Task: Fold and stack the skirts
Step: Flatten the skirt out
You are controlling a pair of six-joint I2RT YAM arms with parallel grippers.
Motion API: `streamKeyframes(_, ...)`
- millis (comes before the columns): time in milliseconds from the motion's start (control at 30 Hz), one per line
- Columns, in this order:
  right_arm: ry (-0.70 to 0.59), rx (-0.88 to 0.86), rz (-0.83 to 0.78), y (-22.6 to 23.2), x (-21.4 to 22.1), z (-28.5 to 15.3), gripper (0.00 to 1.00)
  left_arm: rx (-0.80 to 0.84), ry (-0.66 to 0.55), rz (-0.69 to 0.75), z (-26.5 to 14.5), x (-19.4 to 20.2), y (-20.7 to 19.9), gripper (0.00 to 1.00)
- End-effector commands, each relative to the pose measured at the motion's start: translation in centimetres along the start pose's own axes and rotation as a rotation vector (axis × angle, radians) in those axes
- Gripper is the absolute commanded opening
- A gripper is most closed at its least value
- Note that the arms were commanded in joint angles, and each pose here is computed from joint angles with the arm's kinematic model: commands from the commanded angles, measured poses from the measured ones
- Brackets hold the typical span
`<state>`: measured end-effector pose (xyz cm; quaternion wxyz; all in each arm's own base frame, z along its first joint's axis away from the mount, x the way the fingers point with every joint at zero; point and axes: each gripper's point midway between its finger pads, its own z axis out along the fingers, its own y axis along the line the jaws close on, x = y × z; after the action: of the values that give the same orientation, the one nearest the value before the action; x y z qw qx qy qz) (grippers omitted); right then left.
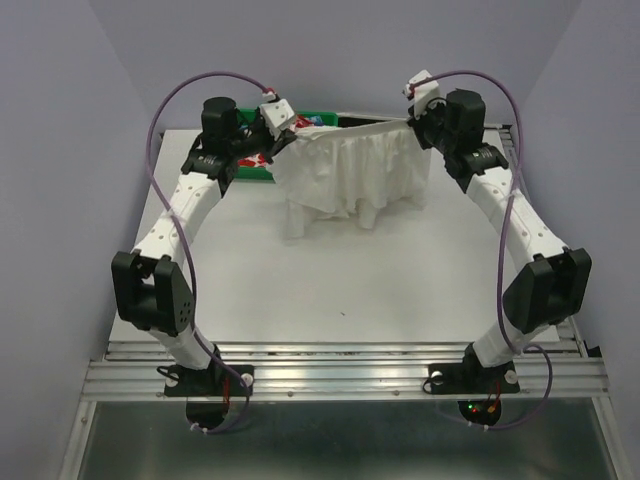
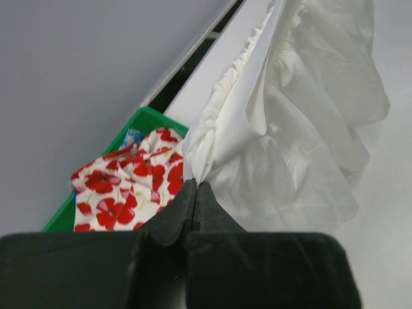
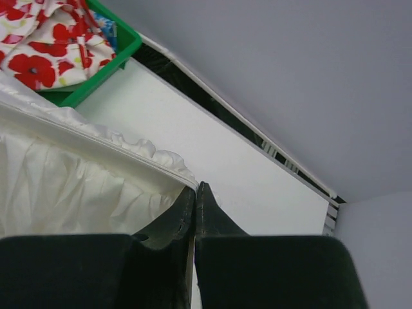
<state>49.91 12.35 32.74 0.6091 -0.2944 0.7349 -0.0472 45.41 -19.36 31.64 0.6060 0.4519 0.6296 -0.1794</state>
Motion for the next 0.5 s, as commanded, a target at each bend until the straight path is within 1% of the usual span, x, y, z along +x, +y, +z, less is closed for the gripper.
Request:
streamKeyframes(0,-0.018,0.324,-0.024,-11.3,-1.7,-2.6,0.01,-0.113,-0.157,0.073,0.6,-7.6,2.9,0.0)
streamKeyframes(33,-0.017,0.348,-0.021,-12.4,-1.6,-2.8,0.01,-0.108,-0.168,0.062,1.6,-7.6,3.0,0.0)
streamKeyframes(67,-0.011,0.369,-0.015,-13.4,-1.3,-2.7,0.01,-0.127,-0.22,0.058,1.9,-9.4,3.4,0.0)
streamKeyframes(100,-0.01,0.394,-0.01,-14.5,-1.1,-2.9,0.01,-0.131,-0.244,0.053,2.3,-10.0,3.6,0.0)
streamKeyframes(133,-0.021,0.432,-0.006,-15.9,-1.5,-3.2,0.01,-0.134,-0.258,0.041,3.3,-9.8,3.8,0.0)
streamKeyframes(167,-0.01,0.47,0.003,-17.5,-0.5,-2.8,0.01,-0.173,-0.324,0.042,3.6,-11.7,4.5,0.0)
streamKeyframes(200,-0.025,0.504,0.008,-18.6,-1.0,-3.4,0.01,-0.202,-0.352,0.037,3.9,-12.3,5.2,0.0)
streamKeyframes(233,-0.031,0.557,0.015,-20.3,-0.7,-3.2,0.01,-0.245,-0.378,0.035,5.0,-12.1,6.3,0.0)
streamKeyframes(267,-0.034,0.577,0.023,-21.0,-0.5,-2.9,0.01,-0.256,-0.391,0.036,5.7,-12.1,6.8,0.0)
streamKeyframes(300,-0.044,0.59,0.026,-21.3,-0.5,-2.4,0.01,-0.277,-0.432,0.062,5.7,-13.8,7.7,0.0)
streamKeyframes(333,-0.04,0.615,0.032,-22.2,-0.1,-2.3,0.01,-0.279,-0.42,0.066,7.6,-12.3,8.3,0.0)
streamKeyframes(367,-0.074,0.637,0.027,-22.8,-0.5,-1.5,0.01,-0.305,-0.454,0.089,7.8,-13.1,9.0,0.0)
streamKeyframes(400,-0.057,0.653,0.029,-23.1,0.5,-0.4,0.01,-0.326,-0.488,0.106,8.7,-13.5,10.0,0.0)
streamKeyframes(467,-0.103,0.711,0.023,-24.8,-0.6,-0.5,0.01,-0.333,-0.51,0.124,9.7,-13.8,10.8,0.0)
